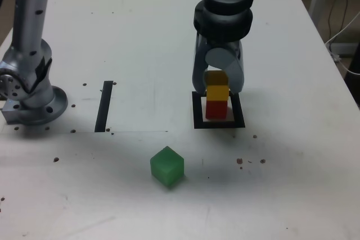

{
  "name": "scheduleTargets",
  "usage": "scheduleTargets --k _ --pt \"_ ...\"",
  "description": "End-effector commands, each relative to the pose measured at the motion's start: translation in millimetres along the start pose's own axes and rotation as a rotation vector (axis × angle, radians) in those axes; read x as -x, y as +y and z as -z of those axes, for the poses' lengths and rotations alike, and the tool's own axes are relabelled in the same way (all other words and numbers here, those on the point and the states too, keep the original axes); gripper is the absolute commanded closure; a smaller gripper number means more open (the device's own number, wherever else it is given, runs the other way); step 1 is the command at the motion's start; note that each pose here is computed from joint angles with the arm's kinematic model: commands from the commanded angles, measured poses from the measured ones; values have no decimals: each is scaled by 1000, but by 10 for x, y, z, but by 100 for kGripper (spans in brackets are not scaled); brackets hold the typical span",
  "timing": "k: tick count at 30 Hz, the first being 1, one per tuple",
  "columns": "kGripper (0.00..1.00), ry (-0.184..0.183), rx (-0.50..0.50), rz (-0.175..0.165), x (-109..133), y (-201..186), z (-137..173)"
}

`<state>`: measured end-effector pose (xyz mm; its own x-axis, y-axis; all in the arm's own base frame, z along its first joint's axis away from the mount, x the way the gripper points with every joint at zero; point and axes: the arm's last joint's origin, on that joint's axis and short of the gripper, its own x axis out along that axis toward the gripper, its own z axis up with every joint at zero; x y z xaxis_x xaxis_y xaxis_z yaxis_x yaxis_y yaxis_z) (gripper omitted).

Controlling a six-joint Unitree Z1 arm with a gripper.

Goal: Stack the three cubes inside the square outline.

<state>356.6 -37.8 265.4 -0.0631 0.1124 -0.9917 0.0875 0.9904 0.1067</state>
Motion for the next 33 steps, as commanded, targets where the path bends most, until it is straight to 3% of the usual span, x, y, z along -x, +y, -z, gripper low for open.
scheduleTargets --k 1,11,21,24,28,33 --pt "85 3 4 3 -31 2 -23" --pt "74 21 6 3 -44 17 -8" --pt "69 28 7 7 -61 18 4" --pt "56 32 6 14 -75 13 10" --pt "31 32 7 24 -80 8 18" --pt "7 25 8 16 -60 15 36"
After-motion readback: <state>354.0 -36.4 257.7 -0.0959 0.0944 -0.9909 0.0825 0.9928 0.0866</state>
